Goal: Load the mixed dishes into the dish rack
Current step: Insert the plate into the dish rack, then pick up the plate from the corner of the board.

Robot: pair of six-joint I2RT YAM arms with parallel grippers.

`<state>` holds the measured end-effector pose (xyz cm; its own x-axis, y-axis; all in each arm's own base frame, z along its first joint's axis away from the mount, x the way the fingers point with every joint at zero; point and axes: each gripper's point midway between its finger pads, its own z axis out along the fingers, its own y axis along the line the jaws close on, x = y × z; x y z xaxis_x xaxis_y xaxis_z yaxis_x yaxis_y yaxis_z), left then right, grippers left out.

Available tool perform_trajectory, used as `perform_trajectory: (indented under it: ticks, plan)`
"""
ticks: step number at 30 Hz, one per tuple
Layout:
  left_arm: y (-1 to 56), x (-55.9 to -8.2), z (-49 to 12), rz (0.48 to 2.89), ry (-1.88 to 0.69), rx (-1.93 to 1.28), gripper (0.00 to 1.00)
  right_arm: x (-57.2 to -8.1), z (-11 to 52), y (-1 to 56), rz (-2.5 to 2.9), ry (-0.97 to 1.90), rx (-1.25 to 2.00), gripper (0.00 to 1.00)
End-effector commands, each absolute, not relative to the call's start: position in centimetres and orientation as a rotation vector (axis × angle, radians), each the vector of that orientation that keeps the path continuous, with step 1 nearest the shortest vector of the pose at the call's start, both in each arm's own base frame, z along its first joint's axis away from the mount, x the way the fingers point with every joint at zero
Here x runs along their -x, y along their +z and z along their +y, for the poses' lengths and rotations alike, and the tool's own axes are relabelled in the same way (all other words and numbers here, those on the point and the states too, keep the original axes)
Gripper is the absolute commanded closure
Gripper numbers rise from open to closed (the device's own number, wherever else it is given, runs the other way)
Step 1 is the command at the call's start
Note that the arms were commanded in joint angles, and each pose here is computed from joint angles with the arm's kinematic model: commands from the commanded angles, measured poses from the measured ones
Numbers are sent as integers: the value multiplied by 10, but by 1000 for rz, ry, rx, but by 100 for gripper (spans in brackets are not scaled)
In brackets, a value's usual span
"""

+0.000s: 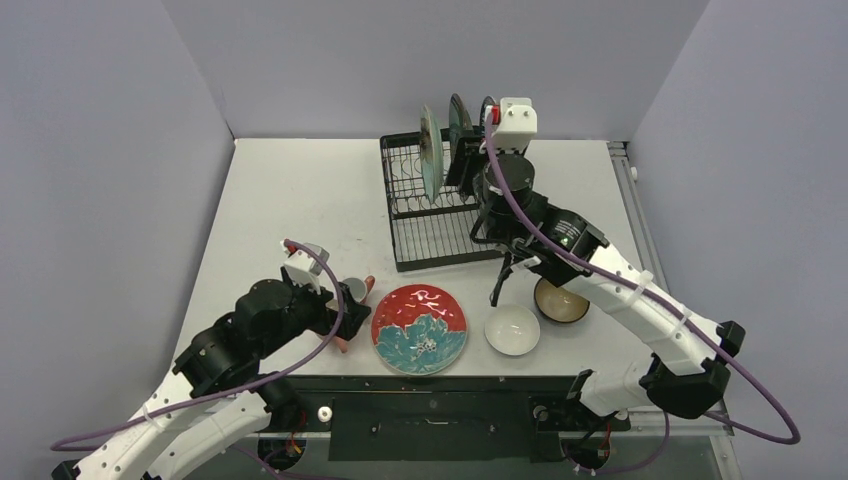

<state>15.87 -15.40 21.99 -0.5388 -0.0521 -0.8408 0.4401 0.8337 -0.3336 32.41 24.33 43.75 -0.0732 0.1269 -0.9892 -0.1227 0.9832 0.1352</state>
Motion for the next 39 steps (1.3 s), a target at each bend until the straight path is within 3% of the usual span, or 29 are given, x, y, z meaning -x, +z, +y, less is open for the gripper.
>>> perform_trajectory:
  ticks: [1,16,30,39]
  plan:
    - [230,-164,-161,2017,-680,-285,4,-306,241,420,1705,265,70,48]
    - [235,-159,-172,2079,-738,-281,4,-271,216,347,1872,483,159,48]
    - [207,-133,-209,2261,-909,-279,3,-243,209,254,2073,541,222,44]
    - [182,-120,-233,2379,-846,-243,2,-230,223,203,2221,616,286,43]
